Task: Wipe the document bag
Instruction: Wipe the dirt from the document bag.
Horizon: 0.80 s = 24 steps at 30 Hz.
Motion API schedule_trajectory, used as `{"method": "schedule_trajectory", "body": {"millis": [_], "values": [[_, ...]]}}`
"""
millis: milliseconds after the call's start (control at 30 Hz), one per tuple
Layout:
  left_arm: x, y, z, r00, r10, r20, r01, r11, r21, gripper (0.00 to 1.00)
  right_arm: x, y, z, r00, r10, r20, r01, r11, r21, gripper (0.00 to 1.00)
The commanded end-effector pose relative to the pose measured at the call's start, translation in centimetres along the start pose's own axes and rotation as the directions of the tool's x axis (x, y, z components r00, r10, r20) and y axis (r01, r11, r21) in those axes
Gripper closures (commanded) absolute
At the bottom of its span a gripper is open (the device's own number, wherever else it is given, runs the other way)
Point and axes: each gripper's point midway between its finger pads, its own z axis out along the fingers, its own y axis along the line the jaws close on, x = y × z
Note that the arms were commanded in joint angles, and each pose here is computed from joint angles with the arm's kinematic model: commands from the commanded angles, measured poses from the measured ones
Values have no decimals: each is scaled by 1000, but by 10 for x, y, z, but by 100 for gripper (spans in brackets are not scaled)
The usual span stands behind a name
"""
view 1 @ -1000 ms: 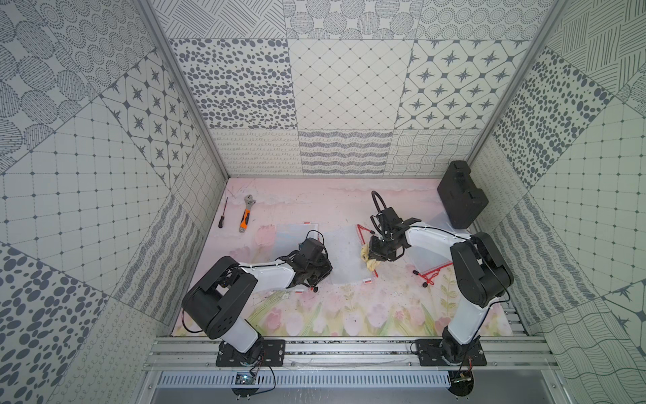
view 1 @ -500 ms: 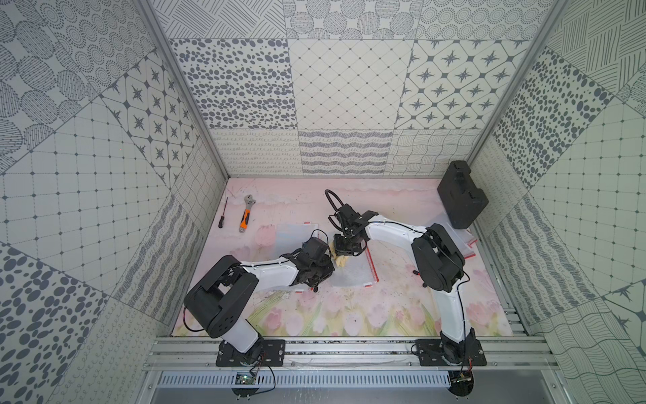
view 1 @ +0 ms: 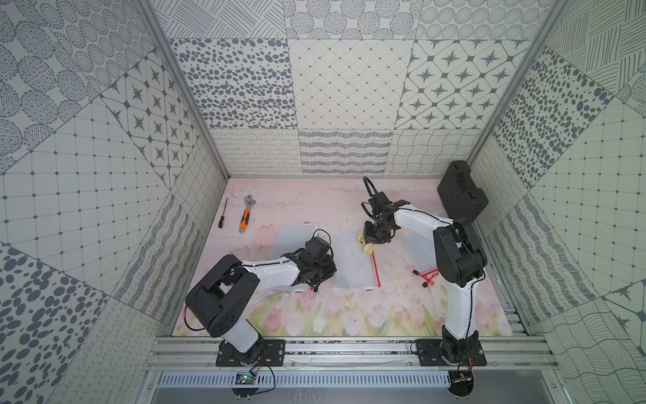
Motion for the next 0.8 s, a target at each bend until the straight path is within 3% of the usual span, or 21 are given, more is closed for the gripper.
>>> {"method": "schedule_trajectory", "body": {"millis": [0,67,167,400,500,633,767], "values": [[12,23,1,999,15,-49,-19,995,-99,100,15,44,6,994,-112,-2,112,994,1,100],[13,21,1,998,21,-55,-26,995,-100,100,19,63,16,990,-138,-21,137,990,-27,100],[14,18,-1,998,36,-60,-42,993,-107,100,16,55,27,993,-114,-44,114,993,1,100],[9,17,-11,997,75,-36,-79,988,-135,100,-8,-30,12,1000,-6,-9,7,994,112,100],[9,15,-13,995,92,-41,-97,986,-138,100,-16,-53,-2,1000,27,9,-28,994,107,100],[2,11,-22,985,168,-33,-171,969,-180,100,-27,-22,-42,995,-27,101,33,998,-60,100],[-19,-2,-53,942,336,6,-321,904,-284,100,-30,25,-120,968,-32,249,103,955,-279,100]]}}
